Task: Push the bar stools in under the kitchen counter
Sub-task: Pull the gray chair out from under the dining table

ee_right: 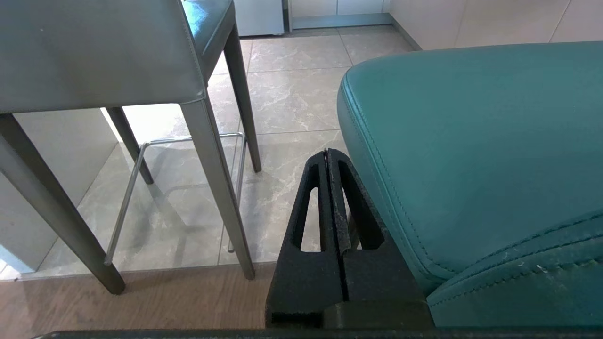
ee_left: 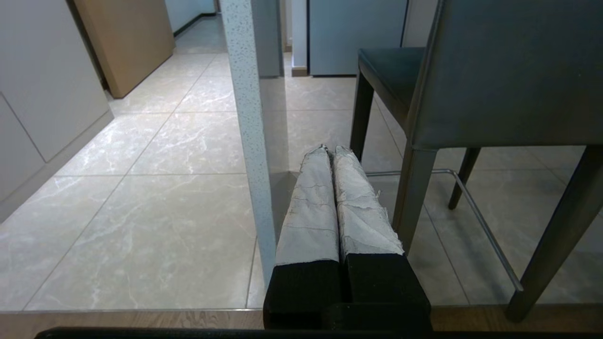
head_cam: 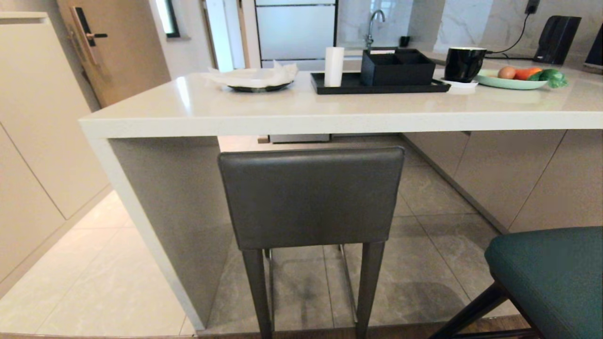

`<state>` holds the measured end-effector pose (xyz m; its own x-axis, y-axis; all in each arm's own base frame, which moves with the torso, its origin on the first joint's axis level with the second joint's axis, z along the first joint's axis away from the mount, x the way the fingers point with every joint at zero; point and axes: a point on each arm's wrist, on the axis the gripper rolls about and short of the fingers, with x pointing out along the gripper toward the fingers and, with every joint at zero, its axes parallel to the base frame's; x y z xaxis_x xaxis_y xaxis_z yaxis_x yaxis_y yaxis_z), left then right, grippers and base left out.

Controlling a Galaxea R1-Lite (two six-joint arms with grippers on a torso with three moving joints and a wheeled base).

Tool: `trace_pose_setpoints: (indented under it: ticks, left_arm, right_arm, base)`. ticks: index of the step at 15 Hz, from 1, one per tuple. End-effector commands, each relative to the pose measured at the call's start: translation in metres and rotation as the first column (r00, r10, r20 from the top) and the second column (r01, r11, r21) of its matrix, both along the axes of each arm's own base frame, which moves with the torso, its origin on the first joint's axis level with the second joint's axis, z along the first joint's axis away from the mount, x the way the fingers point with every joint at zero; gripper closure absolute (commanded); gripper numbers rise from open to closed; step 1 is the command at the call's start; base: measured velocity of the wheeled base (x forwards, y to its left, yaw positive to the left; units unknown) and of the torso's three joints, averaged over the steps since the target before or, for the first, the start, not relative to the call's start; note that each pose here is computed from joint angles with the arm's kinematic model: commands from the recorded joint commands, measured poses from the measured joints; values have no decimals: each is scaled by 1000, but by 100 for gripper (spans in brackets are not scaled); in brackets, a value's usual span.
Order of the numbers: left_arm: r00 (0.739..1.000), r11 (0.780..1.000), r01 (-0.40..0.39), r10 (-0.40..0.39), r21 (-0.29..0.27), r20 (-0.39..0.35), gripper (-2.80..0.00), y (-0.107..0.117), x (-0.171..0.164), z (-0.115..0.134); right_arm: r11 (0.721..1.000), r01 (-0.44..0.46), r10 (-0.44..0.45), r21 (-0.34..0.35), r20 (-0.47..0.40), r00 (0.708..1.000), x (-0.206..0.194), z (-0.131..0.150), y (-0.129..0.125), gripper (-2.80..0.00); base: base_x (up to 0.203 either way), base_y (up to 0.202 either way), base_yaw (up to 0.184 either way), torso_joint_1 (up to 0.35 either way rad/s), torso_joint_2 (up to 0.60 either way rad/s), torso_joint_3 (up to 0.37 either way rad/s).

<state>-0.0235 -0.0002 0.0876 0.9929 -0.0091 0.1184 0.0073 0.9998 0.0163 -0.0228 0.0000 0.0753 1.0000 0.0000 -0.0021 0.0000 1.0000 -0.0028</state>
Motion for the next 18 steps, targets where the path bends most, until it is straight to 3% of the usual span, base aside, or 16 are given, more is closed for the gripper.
trace_pose_setpoints:
  ticks: [1, 18]
  left_arm:
    - [999, 1000, 0, 0, 0, -41, 0, 0, 3, -11]
    - [999, 1000, 0, 0, 0, -41, 0, 0, 3, -11]
  right_arm:
    - [1000, 0, 0, 0, -1, 1000, 0, 0, 0, 0]
    - [1000, 0, 0, 0, -1, 1000, 0, 0, 0, 0]
  base:
    - [0, 0, 0, 0, 0, 0]
    - [0, 0, 0, 0, 0, 0]
